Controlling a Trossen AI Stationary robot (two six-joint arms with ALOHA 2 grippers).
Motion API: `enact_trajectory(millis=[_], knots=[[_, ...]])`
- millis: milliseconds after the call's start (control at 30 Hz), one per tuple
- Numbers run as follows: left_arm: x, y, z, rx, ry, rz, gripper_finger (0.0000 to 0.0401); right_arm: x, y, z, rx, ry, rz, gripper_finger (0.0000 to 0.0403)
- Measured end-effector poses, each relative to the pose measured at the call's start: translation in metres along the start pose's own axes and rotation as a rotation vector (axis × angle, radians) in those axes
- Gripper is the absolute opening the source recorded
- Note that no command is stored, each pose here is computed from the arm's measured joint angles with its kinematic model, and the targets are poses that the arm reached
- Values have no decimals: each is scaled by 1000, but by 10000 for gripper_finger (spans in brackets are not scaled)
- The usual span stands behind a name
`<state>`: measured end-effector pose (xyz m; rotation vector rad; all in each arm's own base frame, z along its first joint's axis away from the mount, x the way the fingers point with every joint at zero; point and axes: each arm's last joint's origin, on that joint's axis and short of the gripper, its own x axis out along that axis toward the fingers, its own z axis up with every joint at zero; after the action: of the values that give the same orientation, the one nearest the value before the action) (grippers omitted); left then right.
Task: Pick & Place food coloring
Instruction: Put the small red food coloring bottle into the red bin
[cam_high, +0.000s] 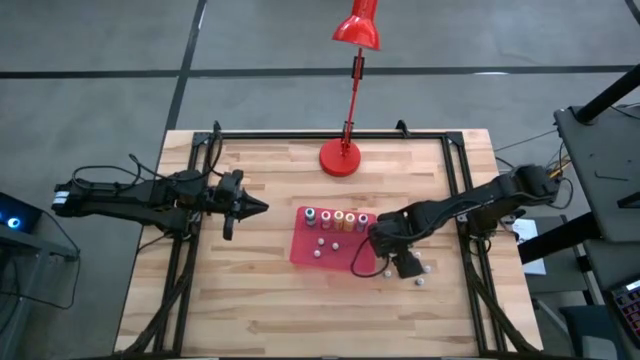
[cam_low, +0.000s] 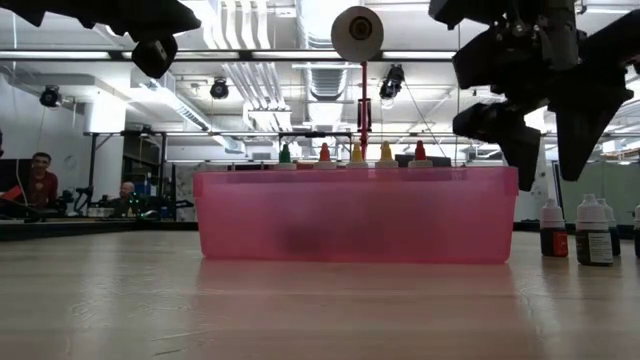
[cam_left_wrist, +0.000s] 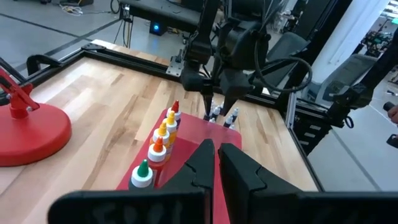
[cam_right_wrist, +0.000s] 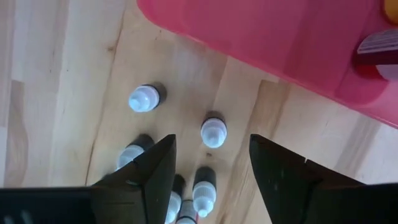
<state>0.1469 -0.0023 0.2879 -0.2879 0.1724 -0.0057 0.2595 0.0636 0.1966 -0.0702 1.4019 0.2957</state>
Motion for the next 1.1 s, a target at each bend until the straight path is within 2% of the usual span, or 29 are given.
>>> enact_trajectory(millis=[567, 1100], knots=[[0, 0, 0, -33, 0, 1, 0, 36, -5, 6, 34, 112, 0, 194], [0, 0, 0, -55, 0, 2, 0, 37, -5, 6, 70, 118, -2, 194]])
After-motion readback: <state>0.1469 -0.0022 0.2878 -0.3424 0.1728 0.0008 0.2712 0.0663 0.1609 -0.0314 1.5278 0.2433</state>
